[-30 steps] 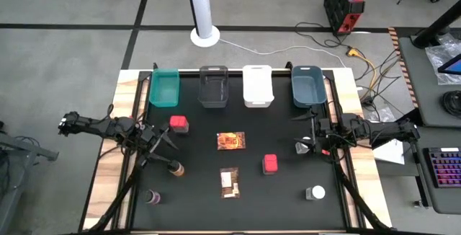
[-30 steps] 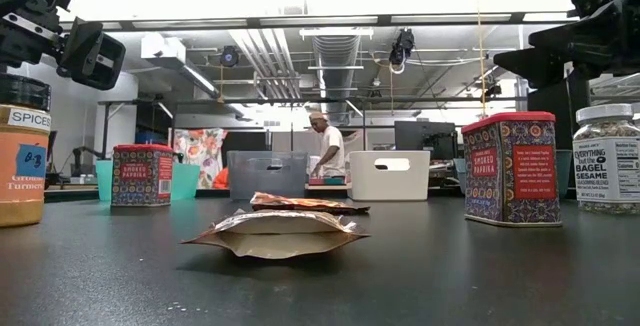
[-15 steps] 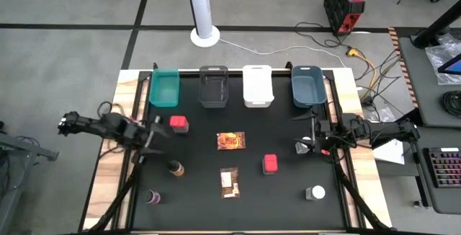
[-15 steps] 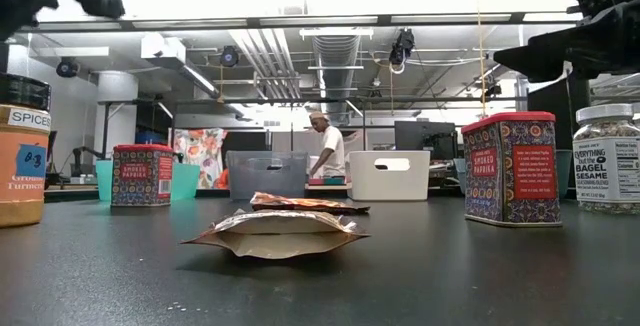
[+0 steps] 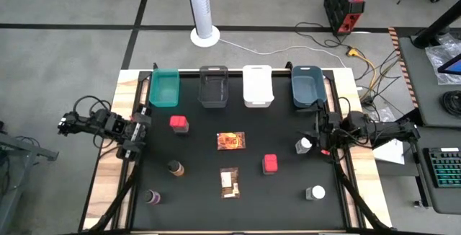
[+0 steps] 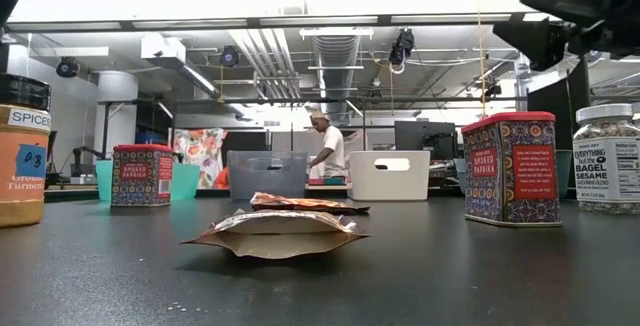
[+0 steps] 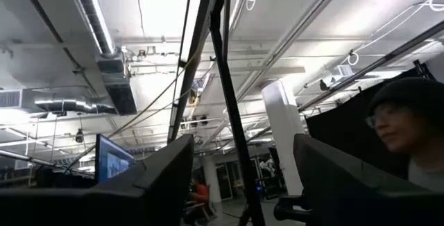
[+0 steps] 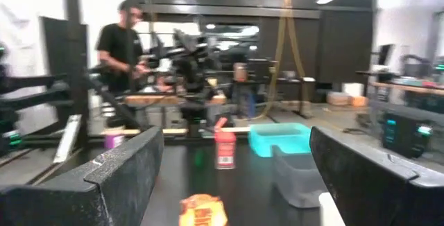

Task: Sort spices by type
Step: Put the top red seasoning can into the black bin

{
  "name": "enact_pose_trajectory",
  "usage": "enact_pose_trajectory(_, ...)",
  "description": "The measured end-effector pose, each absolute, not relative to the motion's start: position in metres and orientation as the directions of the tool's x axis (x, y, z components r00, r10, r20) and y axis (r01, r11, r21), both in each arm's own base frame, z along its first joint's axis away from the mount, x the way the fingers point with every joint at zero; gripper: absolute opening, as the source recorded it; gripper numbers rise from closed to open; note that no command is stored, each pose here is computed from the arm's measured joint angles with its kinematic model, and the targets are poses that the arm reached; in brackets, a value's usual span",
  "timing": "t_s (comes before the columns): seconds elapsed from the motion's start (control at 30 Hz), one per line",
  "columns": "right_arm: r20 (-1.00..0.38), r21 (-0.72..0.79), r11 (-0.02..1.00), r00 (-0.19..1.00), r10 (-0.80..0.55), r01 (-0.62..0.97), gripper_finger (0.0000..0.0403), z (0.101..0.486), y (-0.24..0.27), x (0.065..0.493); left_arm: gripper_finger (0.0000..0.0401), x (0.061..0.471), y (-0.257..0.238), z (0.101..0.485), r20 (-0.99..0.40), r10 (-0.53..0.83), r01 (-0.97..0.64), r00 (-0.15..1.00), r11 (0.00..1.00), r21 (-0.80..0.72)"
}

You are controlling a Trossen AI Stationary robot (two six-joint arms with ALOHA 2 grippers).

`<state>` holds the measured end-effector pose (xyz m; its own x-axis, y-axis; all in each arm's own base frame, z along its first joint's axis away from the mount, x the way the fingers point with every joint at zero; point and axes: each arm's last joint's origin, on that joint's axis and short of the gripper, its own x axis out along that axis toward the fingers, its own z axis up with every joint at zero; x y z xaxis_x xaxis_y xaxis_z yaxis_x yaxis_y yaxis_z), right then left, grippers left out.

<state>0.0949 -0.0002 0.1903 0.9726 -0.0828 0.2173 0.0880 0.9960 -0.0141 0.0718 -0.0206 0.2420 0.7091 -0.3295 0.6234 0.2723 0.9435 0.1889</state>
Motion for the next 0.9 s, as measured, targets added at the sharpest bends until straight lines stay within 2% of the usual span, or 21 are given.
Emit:
enact_pose_trajectory(0.2, 0.199, -0.012, 0.991, 0.971, -0.131, 0.136, 0.0354, 0.189, -0.002, 0.096, 0.0233, 0.071, -0.020, 0.245, 0.633, -0.322, 0.292, 0.704, 0.944, 0.154)
enact_pose_trajectory(0.37, 0.189, 0.096, 0.964, 0.947, -0.262, 0.247, 0.0354, 0.189, -0.005, 0.096, 0.0233, 0.070, -0.020, 0.249, 0.649, -0.319, 0.257, 0.691, 0.947, 0.191)
enact_pose_trajectory(0.5, 0.189, 0.098, 0.968, 0.950, -0.247, 0.232, 0.0354, 0.189, -0.005, 0.096, 0.0233, 0.072, -0.020, 0.251, 0.647, -0.319, 0.186, 0.693, 0.946, 0.267)
enact_pose_trajectory(0.57, 0.185, 0.109, 0.969, 0.953, -0.239, 0.222, 0.0354, 0.189, -0.005, 0.096, 0.0233, 0.076, -0.021, 0.248, 0.619, -0.311, 0.190, 0.721, 0.948, 0.255)
enact_pose_trajectory(0.7, 0.189, 0.070, 0.989, 0.971, -0.144, 0.133, 0.0354, 0.189, -0.002, 0.097, 0.0233, 0.086, -0.021, 0.243, 0.560, -0.257, 0.237, 0.788, 0.965, 0.109)
enact_pose_trajectory(0.9, 0.197, 0.112, 0.993, 0.978, -0.064, 0.043, 0.0354, 0.190, 0.000, 0.097, 0.0233, 0.109, -0.022, 0.242, 0.449, -0.128, 0.259, 0.885, 0.935, -0.244)
